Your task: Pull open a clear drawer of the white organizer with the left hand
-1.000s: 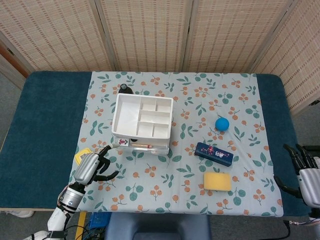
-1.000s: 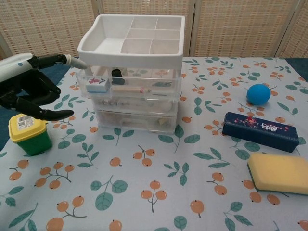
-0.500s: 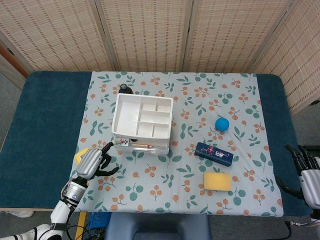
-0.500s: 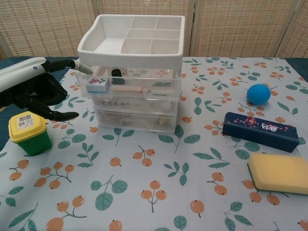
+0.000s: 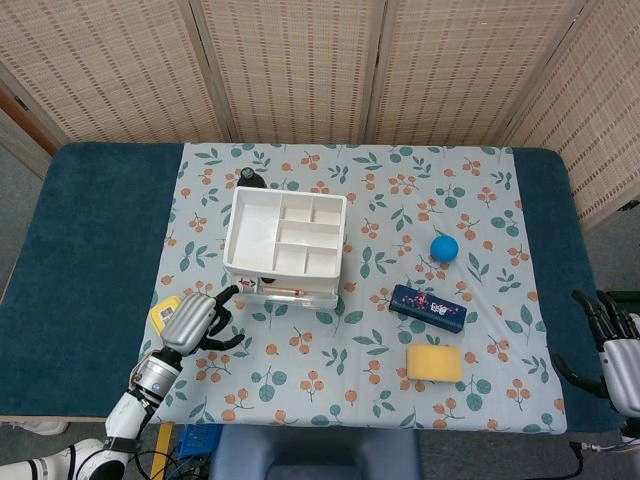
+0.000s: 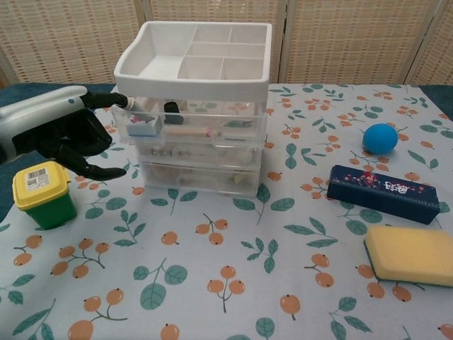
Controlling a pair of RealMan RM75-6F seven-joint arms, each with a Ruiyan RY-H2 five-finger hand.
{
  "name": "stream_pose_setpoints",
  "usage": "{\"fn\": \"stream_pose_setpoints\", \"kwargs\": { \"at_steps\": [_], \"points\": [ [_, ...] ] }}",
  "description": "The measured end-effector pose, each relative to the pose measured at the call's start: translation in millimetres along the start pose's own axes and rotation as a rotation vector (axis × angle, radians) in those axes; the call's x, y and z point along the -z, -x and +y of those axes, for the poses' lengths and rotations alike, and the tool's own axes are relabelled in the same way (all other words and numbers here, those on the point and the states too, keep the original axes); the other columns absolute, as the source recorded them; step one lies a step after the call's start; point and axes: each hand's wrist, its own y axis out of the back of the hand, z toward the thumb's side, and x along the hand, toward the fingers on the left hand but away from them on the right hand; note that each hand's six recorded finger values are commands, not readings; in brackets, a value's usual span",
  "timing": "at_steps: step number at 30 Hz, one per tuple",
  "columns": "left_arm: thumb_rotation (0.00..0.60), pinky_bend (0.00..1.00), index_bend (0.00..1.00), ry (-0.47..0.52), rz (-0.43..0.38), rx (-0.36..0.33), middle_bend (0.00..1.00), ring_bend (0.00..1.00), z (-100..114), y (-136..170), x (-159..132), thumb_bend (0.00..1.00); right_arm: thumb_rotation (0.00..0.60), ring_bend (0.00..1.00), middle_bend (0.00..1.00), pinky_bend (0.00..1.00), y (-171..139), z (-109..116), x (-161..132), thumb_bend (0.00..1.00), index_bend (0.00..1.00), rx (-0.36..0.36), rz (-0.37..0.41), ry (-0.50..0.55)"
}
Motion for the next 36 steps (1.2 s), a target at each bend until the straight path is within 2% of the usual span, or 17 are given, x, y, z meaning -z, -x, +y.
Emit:
{"fn": "stream_pose_setpoints", "kwargs": {
  "at_steps": [9,36],
  "points": [
    [0.600,1.00,0.34,-0.013,-0.033,0.027,0.91,1.00,0.0,9.4,-4.6,0.21,0.600,0.01,0.13,0.07,1.7,-0.6,-1.6,0.29,0.00,-0.003,0.006,-0.001],
    [0.600,1.00,0.36,-0.032,-0.079,0.091,0.91,1.00,-3.5,44.1,-14.0,0.21,0.600,0.01,0.13,0.07,1.9,-0.4,-3.2,0.29,0.00,-0.003,0.013,0.000]
  ]
}}
